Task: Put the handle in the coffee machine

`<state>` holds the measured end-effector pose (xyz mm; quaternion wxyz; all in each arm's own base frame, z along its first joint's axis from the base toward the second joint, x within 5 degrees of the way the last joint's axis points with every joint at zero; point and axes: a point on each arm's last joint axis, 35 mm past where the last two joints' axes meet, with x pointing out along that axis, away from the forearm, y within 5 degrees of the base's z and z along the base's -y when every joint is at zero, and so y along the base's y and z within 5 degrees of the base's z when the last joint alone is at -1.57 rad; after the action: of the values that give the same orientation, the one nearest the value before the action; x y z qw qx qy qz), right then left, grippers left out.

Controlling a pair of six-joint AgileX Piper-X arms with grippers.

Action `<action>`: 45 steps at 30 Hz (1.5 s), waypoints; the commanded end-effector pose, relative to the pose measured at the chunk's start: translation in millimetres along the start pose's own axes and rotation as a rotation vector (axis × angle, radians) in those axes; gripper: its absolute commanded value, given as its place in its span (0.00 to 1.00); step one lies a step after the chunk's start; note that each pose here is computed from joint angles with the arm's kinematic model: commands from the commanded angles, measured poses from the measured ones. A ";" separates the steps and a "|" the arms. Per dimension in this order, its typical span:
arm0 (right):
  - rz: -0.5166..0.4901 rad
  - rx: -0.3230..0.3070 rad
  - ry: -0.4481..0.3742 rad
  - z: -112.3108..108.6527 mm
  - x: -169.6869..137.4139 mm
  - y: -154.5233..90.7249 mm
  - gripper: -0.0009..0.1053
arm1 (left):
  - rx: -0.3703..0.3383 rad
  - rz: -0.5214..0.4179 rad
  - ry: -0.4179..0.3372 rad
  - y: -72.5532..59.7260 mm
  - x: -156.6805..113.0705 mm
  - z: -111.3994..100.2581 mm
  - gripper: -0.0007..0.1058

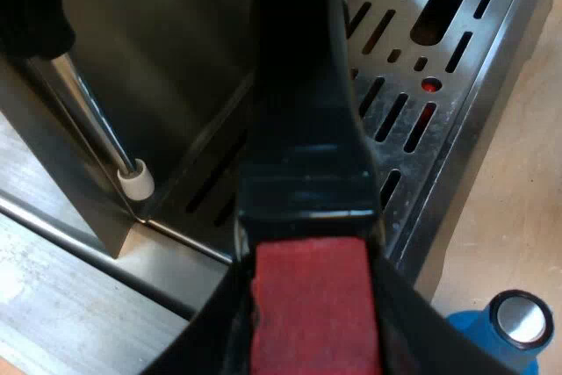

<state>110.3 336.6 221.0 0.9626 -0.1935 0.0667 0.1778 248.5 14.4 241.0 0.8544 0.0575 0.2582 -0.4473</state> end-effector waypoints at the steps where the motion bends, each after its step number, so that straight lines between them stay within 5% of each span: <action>1: -0.012 0.007 -0.004 1.7 1.4 -2.4 0.61 | 0.062 -0.074 -0.124 -1.2 -4.6 16.0 0.01; 19: -0.012 0.007 -0.004 1.7 1.4 -2.4 0.61 | 0.094 -0.147 -0.160 -8.0 3.8 22.9 0.01; 45: -0.012 0.007 -0.004 1.7 1.4 -2.4 0.61 | 0.069 -0.072 -0.154 1.8 -8.1 17.0 0.01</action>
<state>110.3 336.6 221.0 0.9626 -0.1935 0.0667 0.1778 251.9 15.0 241.5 0.8567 0.0511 0.2459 -0.4505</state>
